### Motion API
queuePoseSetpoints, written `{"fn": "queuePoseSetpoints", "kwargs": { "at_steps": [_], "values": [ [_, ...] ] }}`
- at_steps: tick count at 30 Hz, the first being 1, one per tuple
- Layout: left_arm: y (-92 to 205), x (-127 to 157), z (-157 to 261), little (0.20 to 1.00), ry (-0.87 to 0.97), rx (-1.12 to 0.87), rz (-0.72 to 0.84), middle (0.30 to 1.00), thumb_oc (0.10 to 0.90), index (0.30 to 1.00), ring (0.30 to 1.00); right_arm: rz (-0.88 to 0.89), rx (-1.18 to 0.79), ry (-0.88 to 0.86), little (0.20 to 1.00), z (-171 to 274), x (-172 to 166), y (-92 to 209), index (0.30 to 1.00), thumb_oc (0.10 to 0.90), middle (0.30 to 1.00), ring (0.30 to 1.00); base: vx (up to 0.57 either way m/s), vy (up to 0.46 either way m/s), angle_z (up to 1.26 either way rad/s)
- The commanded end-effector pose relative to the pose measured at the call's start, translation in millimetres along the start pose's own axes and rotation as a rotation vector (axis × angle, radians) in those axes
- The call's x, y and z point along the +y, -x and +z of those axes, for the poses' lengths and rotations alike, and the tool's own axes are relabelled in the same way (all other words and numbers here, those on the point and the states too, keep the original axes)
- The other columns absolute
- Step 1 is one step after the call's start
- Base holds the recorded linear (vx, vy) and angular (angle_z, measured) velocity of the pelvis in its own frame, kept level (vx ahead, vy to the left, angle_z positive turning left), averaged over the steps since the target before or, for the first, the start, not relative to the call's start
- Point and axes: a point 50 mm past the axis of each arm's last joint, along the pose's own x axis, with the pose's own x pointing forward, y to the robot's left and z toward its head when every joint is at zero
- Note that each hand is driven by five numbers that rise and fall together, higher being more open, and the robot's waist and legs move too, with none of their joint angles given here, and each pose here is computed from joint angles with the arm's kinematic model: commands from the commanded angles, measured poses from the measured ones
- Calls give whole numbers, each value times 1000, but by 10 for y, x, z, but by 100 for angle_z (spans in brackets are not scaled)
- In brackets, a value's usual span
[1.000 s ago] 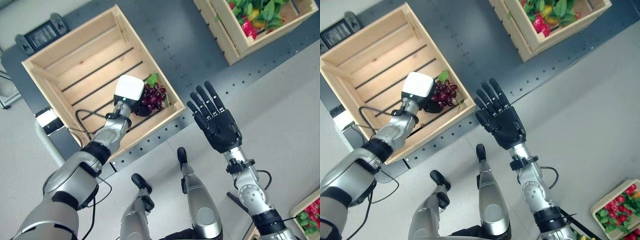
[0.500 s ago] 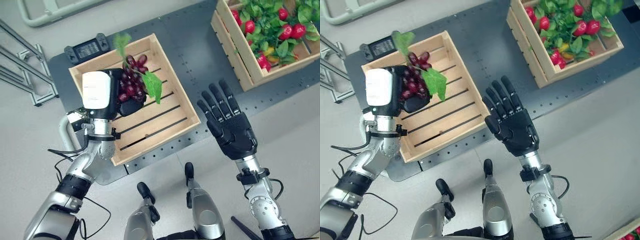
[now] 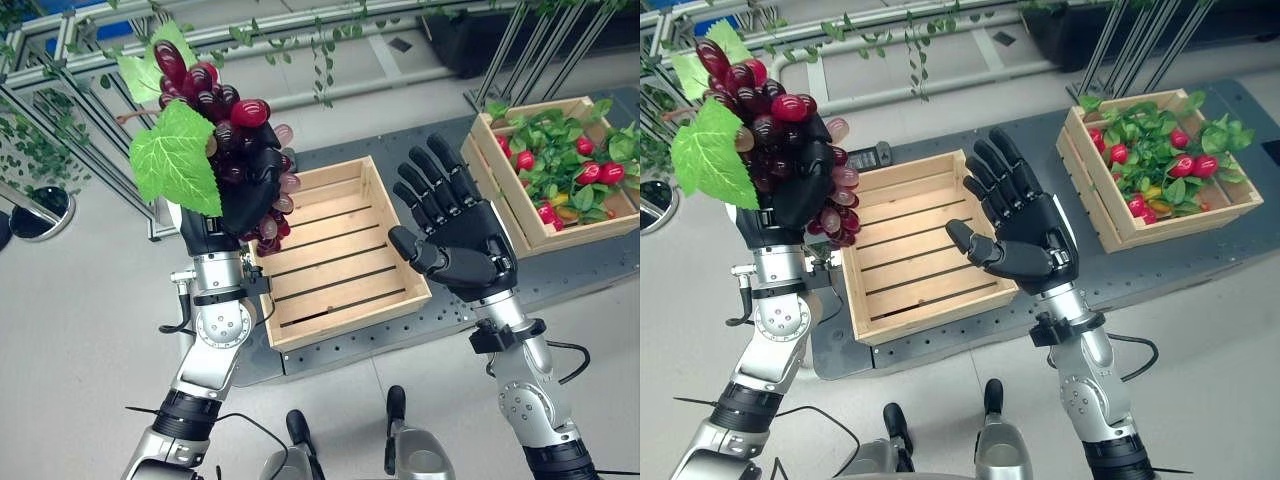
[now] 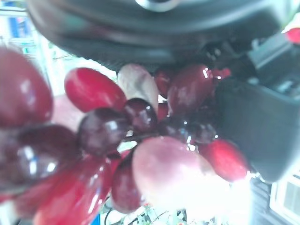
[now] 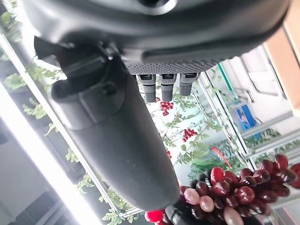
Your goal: Pick up the fruits from the basket on one side to the basket on the other side
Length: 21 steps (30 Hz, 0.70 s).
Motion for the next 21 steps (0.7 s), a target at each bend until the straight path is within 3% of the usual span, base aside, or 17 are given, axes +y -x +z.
{"fn": "queuePoseSetpoints", "kwargs": {
  "at_steps": [1, 8, 21],
  "values": [
    [-122, -101, 271, 300, 146, -116, -80, 300, 400, 300, 300, 92, -108, 116, 900, 218, 152, -183, 900, 800, 900, 900, -6, -13, 5],
    [-93, -141, 212, 300, 208, -30, -158, 300, 400, 300, 300, 91, -96, 196, 900, 273, 152, -298, 900, 800, 900, 900, 3, -6, 4],
    [-45, -180, 185, 300, 267, 22, -203, 300, 400, 300, 300, 124, 16, 136, 900, 124, 242, -414, 900, 800, 900, 900, 8, -2, 0]
  ]
}}
